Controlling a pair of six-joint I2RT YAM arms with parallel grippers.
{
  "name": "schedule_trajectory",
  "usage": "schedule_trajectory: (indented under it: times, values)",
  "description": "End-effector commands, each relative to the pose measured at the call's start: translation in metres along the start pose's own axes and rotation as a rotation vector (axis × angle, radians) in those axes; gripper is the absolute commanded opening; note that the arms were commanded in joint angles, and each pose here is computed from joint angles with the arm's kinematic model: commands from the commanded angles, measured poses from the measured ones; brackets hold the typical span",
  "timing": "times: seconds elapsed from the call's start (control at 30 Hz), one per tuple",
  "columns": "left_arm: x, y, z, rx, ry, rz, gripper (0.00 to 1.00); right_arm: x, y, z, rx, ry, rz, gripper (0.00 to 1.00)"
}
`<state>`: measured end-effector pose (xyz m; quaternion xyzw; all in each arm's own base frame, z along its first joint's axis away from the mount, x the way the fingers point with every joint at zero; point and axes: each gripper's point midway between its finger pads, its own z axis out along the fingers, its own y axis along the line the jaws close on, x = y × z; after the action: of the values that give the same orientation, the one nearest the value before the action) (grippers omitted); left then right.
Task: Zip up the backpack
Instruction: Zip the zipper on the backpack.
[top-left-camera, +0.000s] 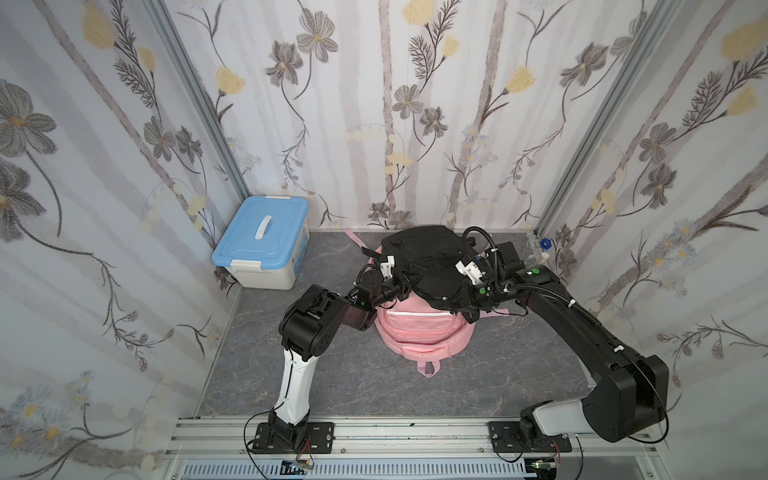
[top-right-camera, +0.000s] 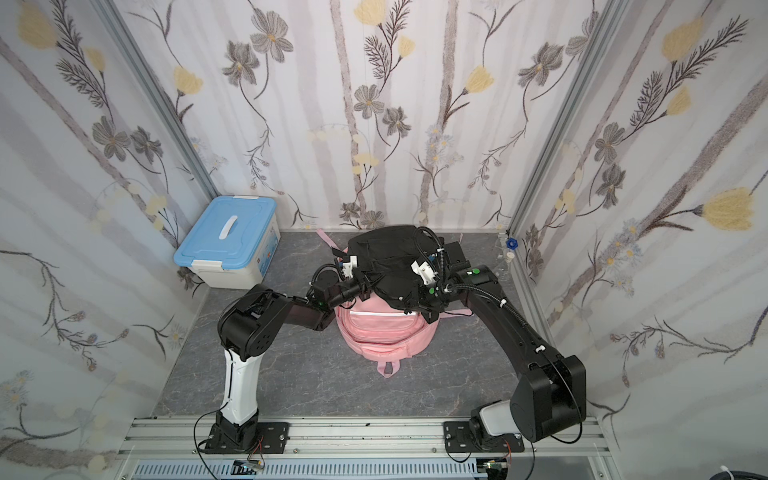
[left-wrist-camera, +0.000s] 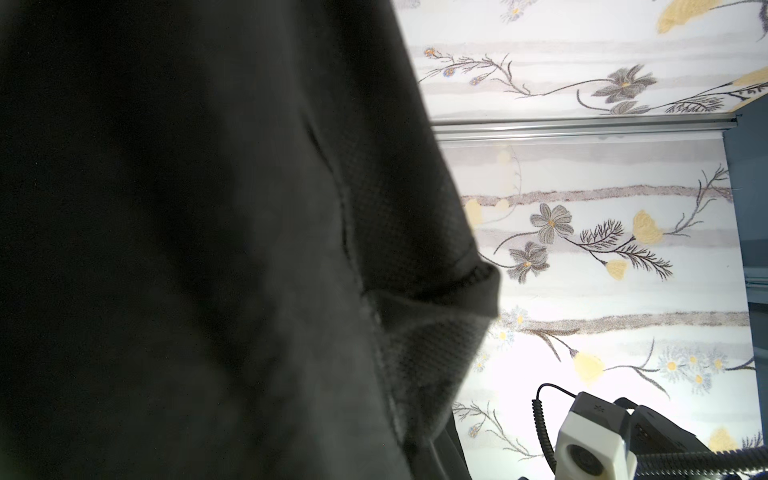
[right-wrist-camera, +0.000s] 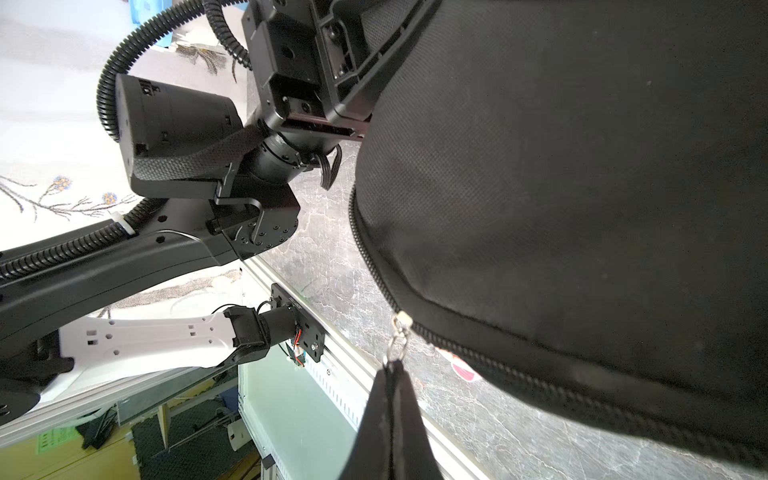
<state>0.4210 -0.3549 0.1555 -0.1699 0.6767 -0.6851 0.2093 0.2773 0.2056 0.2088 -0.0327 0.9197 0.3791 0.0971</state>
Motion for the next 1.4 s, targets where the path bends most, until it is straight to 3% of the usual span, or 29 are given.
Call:
schedule_trajectory:
  times: [0.0, 0.67, 0.83, 1.07, 1.37]
  values:
    - [0.000, -0.033, -0.002, 0.109, 0.004, 0.036, 0.00, 0.004, 0.002, -0.001, 0.003, 0.016, -0.011, 0.00]
    - [0.012, -0.026, -0.002, 0.000, 0.028, 0.082, 0.00, -0.013, 0.043, 0.037, 0.234, 0.002, -0.257, 0.00]
    - [0.015, -0.027, -0.001, -0.007, 0.037, 0.087, 0.00, -0.017, 0.047, 0.056, 0.248, 0.030, -0.275, 0.00]
    - [0.017, -0.028, -0.001, -0.019, 0.043, 0.094, 0.00, -0.032, 0.056, 0.060, 0.277, -0.023, -0.303, 0.00]
    - [0.015, -0.033, -0.013, -0.056, 0.006, 0.139, 0.00, -0.031, 0.065, 0.062, 0.257, -0.002, -0.327, 0.00]
